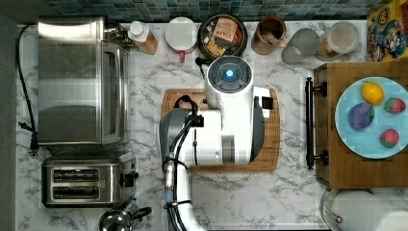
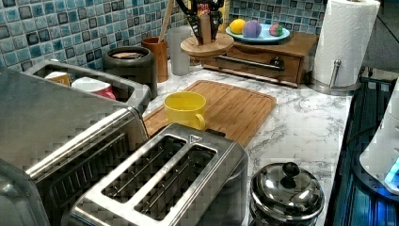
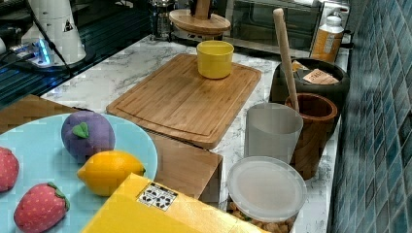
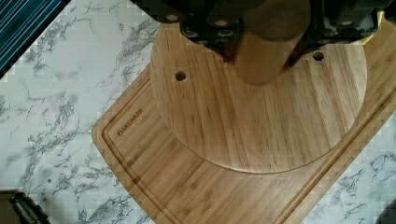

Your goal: Put the lid on the tea container.

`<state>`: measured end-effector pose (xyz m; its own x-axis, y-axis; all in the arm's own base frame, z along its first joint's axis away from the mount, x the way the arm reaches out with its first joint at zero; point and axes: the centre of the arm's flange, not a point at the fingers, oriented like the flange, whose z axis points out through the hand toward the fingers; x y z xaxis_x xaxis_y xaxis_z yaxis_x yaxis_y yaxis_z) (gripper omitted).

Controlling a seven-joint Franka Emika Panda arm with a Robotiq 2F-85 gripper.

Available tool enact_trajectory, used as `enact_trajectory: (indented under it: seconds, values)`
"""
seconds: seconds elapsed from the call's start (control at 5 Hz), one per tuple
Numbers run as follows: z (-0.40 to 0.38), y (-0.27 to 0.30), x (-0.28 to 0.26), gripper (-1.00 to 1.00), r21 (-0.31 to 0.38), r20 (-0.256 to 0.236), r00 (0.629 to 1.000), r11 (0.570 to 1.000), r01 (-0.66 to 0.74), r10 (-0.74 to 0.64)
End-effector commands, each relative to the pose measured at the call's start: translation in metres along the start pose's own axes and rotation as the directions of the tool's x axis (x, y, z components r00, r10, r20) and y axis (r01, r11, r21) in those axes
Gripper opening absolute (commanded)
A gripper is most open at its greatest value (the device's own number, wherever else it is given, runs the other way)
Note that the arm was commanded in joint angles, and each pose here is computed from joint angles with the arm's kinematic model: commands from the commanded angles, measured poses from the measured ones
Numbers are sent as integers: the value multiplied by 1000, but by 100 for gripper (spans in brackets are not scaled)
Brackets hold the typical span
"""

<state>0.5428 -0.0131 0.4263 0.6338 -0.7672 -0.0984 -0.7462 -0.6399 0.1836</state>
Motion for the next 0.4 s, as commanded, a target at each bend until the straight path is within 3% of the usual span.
enact_trajectory:
  seconds: [0.2, 0.4]
  values:
    - [-9, 3, 4, -100, 42, -23, 1000, 999, -5, 6]
    - [-29, 4, -3, -100, 131, -136, 991, 991, 3, 15]
